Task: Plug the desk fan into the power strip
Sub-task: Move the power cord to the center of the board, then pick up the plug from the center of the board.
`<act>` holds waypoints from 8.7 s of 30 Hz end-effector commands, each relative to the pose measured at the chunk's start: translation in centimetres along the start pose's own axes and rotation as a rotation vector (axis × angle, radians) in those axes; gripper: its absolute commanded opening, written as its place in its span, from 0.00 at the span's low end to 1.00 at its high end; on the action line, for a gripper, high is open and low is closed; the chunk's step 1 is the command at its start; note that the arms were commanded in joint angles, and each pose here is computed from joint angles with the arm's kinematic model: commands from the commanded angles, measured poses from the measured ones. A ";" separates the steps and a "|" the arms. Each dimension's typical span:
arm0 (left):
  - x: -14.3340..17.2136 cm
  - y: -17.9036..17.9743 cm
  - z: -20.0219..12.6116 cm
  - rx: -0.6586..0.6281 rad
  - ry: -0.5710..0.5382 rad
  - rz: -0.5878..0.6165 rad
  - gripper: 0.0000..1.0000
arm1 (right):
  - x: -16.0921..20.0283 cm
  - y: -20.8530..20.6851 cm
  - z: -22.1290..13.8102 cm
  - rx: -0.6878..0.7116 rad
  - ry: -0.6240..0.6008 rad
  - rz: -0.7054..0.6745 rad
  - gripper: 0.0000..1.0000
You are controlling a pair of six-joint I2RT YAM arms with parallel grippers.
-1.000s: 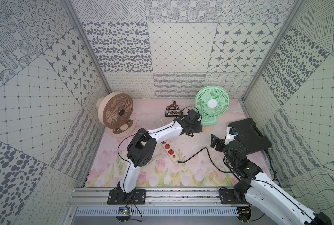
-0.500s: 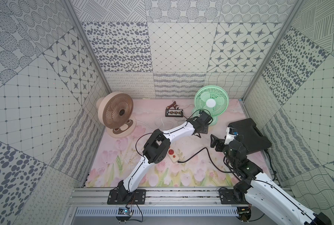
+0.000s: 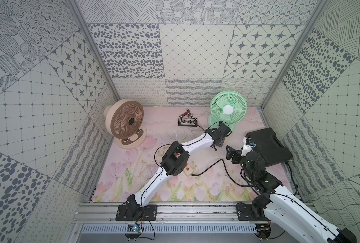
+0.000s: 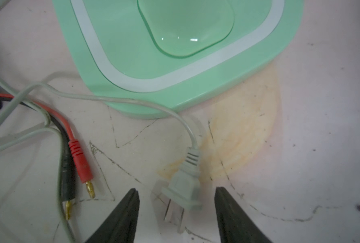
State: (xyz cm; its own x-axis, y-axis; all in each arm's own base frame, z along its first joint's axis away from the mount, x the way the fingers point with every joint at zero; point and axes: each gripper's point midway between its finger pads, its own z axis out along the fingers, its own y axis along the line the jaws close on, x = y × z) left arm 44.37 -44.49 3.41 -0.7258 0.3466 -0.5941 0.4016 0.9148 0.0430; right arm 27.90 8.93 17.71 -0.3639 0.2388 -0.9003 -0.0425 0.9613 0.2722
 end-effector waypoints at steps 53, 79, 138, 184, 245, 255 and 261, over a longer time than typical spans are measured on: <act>9.5 6.4 -9.8 -0.005 0.017 -0.086 0.44 | 0.6 2.0 0.9 -0.097 0.049 0.029 0.97; 11.9 14.0 -22.7 0.045 -0.222 -0.178 0.63 | 4.6 10.4 5.9 -0.255 0.574 0.440 0.84; 11.4 16.2 -28.3 0.085 -0.464 -0.236 0.69 | 15.3 11.6 14.2 0.261 0.847 0.898 0.24; 2.8 9.7 -28.3 0.525 -0.175 -0.619 0.99 | 2.2 17.0 3.1 -0.635 0.374 0.092 0.00; -3.9 4.3 -25.3 0.727 -0.030 -0.445 0.00 | 5.1 18.8 0.4 -0.641 0.607 -0.084 0.21; -3.5 3.8 -25.7 0.756 -0.018 -0.445 0.00 | 6.0 18.5 1.2 -0.591 0.652 -0.069 0.25; -3.1 3.3 -25.8 0.771 -0.007 -0.437 0.00 | 5.9 18.8 1.6 -0.590 0.658 -0.065 0.21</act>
State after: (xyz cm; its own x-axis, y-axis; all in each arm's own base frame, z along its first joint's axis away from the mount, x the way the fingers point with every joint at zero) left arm 35.88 -35.12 24.22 -0.9013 -0.0944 -0.4227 0.2542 0.6749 -0.6928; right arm 25.61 27.56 15.95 -0.8122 -0.1269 -0.5694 -0.4724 0.7157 0.5144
